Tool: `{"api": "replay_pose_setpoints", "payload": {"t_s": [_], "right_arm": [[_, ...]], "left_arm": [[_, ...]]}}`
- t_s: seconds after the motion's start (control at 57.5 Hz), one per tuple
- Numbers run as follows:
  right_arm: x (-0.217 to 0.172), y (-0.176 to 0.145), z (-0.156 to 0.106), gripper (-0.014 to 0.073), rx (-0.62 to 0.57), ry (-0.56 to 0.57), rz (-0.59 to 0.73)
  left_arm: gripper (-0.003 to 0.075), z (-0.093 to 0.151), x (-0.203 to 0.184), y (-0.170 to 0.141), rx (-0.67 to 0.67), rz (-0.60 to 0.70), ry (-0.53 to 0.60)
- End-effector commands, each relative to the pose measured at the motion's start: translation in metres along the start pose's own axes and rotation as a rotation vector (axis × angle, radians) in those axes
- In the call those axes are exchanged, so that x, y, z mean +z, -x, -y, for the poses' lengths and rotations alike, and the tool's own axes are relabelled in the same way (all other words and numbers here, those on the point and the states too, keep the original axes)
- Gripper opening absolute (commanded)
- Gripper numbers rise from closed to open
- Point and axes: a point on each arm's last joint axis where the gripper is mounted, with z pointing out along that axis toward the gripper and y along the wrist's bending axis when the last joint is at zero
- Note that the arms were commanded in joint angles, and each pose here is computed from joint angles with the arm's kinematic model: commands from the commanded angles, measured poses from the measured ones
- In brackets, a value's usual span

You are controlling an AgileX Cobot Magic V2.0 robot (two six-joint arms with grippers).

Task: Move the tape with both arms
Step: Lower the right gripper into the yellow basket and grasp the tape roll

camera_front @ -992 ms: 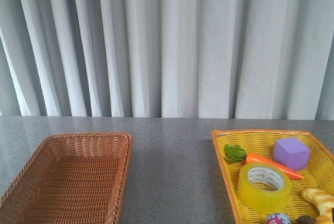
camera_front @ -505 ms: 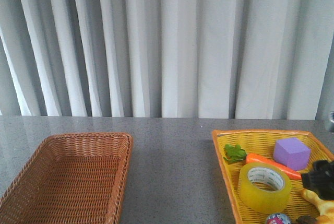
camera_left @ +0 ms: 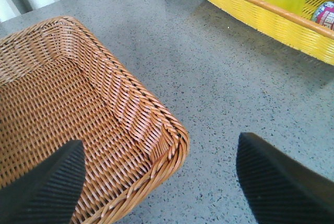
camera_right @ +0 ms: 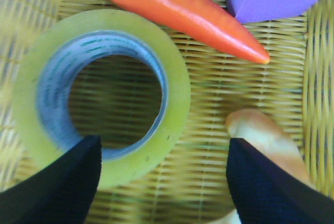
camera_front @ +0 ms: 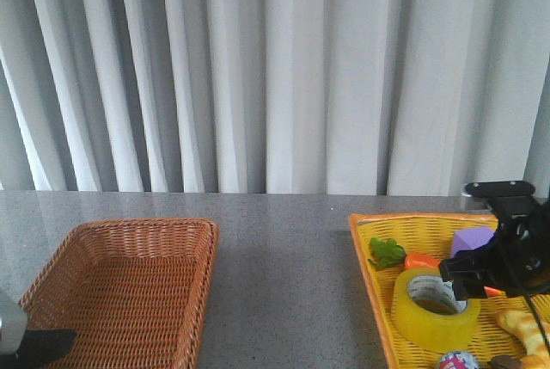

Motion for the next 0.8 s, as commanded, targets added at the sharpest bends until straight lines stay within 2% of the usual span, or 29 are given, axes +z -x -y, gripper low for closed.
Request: {"api": "replay_pose_setpoints", "payload": {"t_s": [0.0,0.261,0.383,0.592,0.679,0.783], "right_arm": [[-0.008,0.022,0.004,0.0489,-0.010,-0.022,0.075],[0.026,0.040,0.004,0.0438,-0.002,-0.008,-0.008],[0.034,0.044,0.005,0.0356,0.001,-0.005,-0.055],[0.034,0.047,0.004,0.0162,0.009,0.011,-0.056],[0.034,0.047,0.003,0.0118,0.009,0.011,-0.057],[0.032,0.047,0.003,0.0109,0.004,0.011,-0.055]], "left_arm": [[0.0580,-0.001,-0.004,0.019,-0.015,0.115,0.012],[0.0580,-0.001,-0.003,0.018,-0.015,0.113,0.012],[0.0580,-0.001,-0.003,0.018,-0.015,0.113,0.012],[0.0580,-0.001,-0.003,0.018,-0.015,0.113,0.012],[0.0580,-0.001,-0.003,0.018,-0.015,0.113,0.012],[0.0580,-0.001,-0.003,0.018,-0.015,0.113,0.012]]}}
